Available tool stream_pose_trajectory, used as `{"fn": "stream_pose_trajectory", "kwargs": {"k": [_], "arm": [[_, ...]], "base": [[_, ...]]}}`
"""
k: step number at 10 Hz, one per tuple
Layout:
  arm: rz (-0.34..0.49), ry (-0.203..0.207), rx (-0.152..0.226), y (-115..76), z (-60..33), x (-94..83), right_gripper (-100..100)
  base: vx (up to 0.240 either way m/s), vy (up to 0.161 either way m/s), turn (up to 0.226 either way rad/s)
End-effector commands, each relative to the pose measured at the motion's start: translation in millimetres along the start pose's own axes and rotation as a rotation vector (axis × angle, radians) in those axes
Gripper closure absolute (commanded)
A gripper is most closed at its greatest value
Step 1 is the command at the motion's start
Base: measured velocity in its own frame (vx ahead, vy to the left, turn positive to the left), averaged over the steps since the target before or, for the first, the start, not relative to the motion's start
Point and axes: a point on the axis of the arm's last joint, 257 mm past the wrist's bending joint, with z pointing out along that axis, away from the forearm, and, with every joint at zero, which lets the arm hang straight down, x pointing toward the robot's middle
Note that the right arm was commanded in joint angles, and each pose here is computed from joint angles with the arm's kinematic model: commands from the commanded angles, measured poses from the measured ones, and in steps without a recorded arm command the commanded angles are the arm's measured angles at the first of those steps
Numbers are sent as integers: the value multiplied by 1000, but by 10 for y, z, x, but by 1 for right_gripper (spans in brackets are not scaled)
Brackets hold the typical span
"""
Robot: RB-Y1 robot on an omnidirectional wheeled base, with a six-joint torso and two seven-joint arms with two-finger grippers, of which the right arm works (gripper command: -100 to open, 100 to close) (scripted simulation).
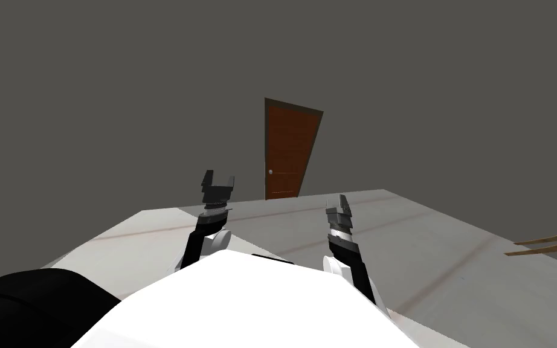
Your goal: Pull the door open
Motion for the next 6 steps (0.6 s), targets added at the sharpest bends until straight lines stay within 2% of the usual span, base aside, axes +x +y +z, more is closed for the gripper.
{"fn": "stream_pose_trajectory", "kwargs": {"k": [1,6], "arm": [[-46,20,11,-102,-22,30,-100],[-169,70,38,-380,-92,95,-100]], "base": [[111,47,7],[157,115,3]]}}
